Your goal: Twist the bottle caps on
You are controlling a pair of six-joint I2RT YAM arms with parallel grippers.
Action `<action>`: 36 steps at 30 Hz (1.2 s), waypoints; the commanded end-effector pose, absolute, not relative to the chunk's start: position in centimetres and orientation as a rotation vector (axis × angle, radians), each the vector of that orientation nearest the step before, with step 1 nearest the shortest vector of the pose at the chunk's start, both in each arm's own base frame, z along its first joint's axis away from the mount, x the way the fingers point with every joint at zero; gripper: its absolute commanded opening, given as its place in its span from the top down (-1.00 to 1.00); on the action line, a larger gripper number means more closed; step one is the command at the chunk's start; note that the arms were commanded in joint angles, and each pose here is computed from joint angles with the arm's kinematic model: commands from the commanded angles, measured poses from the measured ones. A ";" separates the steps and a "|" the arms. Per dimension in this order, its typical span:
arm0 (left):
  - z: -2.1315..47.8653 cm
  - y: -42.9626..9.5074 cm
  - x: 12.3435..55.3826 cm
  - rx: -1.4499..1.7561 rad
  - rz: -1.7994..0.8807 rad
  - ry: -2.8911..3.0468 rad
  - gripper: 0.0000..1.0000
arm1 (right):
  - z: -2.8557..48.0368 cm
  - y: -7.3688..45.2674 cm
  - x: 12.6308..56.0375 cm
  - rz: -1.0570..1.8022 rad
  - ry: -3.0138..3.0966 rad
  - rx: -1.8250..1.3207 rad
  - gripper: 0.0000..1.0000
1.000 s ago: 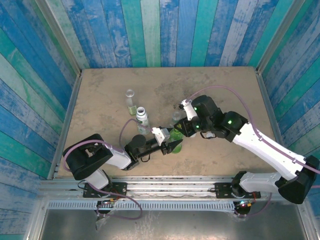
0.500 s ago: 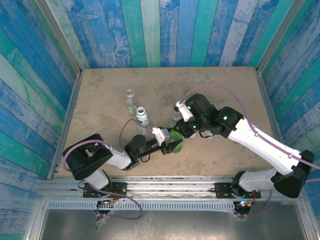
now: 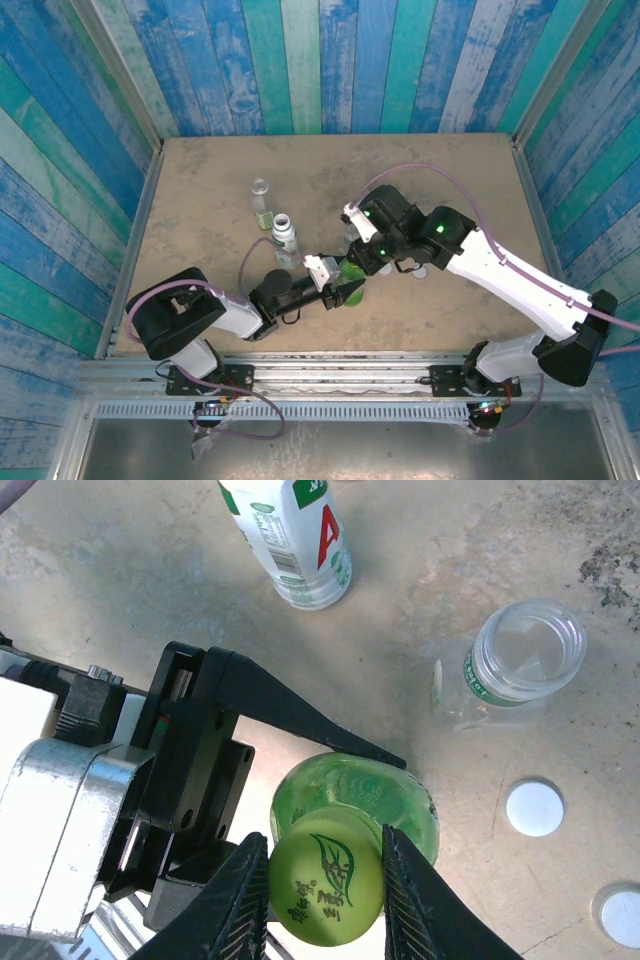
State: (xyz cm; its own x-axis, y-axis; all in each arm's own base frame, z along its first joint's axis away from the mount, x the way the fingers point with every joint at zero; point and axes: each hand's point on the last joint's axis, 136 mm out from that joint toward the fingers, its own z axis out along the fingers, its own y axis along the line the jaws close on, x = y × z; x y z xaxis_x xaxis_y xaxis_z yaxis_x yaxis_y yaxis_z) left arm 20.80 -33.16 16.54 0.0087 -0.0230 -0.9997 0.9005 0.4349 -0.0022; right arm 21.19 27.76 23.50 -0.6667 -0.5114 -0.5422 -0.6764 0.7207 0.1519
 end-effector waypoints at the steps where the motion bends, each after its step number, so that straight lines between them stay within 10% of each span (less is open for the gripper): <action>1: 15.8 -33.2 20.9 0.873 -0.861 1.376 -0.27 | 21.4 27.1 19.9 0.408 2.543 -0.990 0.44; 36: 15.6 -33.2 20.8 0.862 -0.877 1.399 -0.26 | 21.8 27.4 19.9 0.389 2.423 -0.966 0.35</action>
